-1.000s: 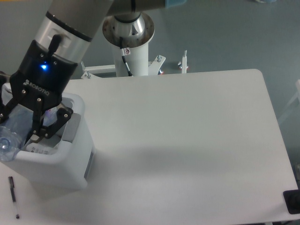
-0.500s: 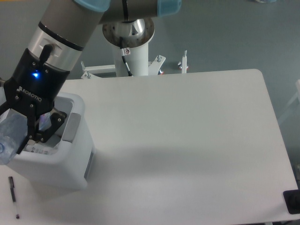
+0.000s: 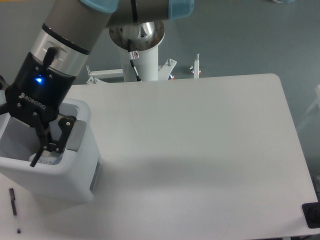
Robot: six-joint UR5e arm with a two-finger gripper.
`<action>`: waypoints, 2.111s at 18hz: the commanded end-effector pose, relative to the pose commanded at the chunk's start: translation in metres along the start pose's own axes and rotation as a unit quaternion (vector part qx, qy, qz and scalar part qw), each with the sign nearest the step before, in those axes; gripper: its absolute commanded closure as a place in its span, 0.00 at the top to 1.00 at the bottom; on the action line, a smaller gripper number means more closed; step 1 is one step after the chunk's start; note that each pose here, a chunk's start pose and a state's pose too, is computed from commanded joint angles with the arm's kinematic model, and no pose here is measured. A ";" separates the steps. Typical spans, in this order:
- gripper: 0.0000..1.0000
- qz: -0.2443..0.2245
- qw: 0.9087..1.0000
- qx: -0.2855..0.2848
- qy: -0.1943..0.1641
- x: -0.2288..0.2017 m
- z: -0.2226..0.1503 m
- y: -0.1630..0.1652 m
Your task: Place the trash in the trash can
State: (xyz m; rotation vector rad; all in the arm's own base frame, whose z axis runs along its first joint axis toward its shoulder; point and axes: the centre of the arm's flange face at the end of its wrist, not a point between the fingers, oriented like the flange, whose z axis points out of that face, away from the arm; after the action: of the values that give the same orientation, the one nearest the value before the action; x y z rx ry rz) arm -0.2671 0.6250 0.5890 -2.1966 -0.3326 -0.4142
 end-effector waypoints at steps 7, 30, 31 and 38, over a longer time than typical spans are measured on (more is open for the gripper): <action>1.00 -0.022 0.997 -0.014 -0.070 -0.179 -0.038 0.052; 1.00 0.248 0.868 -0.383 -0.193 -0.314 -0.042 0.147; 1.00 0.248 0.869 -0.384 -0.192 -0.315 -0.041 0.149; 1.00 0.247 0.868 -0.386 -0.190 -0.315 -0.040 0.151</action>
State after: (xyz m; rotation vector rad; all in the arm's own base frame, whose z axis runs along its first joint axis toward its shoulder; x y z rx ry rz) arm -0.5039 0.4736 0.3776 -3.0276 0.2579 0.2337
